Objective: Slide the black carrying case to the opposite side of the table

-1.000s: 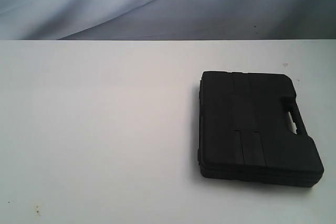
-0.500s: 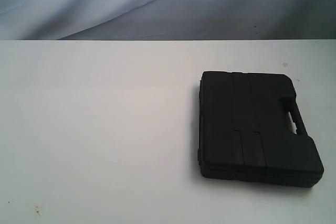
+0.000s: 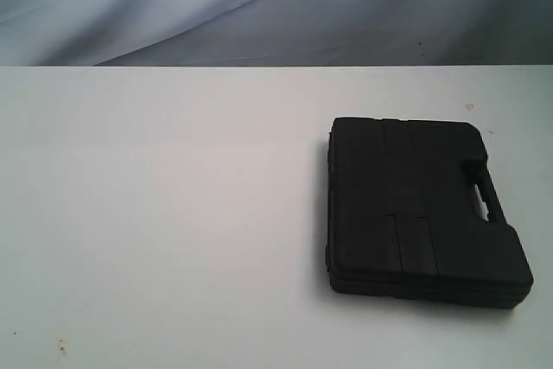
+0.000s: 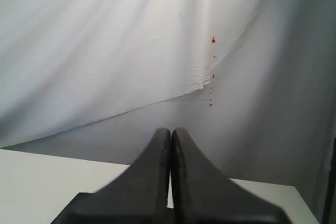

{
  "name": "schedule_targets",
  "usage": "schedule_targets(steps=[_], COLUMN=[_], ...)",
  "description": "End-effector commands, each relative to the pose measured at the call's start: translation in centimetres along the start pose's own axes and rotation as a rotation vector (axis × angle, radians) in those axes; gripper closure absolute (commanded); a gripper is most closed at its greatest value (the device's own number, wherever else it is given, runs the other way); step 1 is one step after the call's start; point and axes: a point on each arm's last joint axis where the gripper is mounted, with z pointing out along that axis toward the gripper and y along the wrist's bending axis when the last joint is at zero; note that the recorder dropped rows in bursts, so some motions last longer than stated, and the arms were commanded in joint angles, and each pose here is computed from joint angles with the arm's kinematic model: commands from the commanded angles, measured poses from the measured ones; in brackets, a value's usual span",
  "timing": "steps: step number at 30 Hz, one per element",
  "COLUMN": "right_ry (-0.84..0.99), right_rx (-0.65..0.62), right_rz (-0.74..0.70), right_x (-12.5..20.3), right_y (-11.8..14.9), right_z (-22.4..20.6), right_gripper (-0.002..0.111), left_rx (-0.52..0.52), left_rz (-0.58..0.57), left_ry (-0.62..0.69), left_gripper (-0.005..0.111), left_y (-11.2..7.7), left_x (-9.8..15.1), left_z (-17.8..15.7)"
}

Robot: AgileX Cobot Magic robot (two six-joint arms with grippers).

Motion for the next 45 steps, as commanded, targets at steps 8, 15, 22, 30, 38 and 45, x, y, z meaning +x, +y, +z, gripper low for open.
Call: schedule_targets(steps=[8,15,22,30,38,45], right_ry=[0.115,0.097,0.239,0.237,0.237,0.237], right_rx=[-0.009,-0.006,-0.014,-0.013,-0.013,-0.013], right_rz=[0.050,0.052,0.066,0.064,0.064,0.064], right_x=[5.0,6.7,10.1,10.1,10.1,10.1], right_y=[0.5,0.6,0.9,0.9,0.9,0.9], right_z=[1.1,1.4,1.4,1.4,1.4,1.4], right_gripper=[0.108,0.108,0.108,0.108,0.108,0.108], left_rx=[0.002,0.002,0.002,0.002,0.002,0.002], left_rz=[-0.015,-0.015,-0.015,-0.015,-0.015,-0.015], left_ry=[-0.009,-0.009,-0.009,-0.009,-0.009,-0.009], left_gripper=[0.107,0.107,0.107,0.107,0.107,0.107], left_y=[0.0,0.0,0.0,0.0,0.0,0.0], left_x=[0.0,0.0,0.0,0.0,0.0,0.0], left_z=[0.0,0.0,0.0,0.0,0.0,0.0])
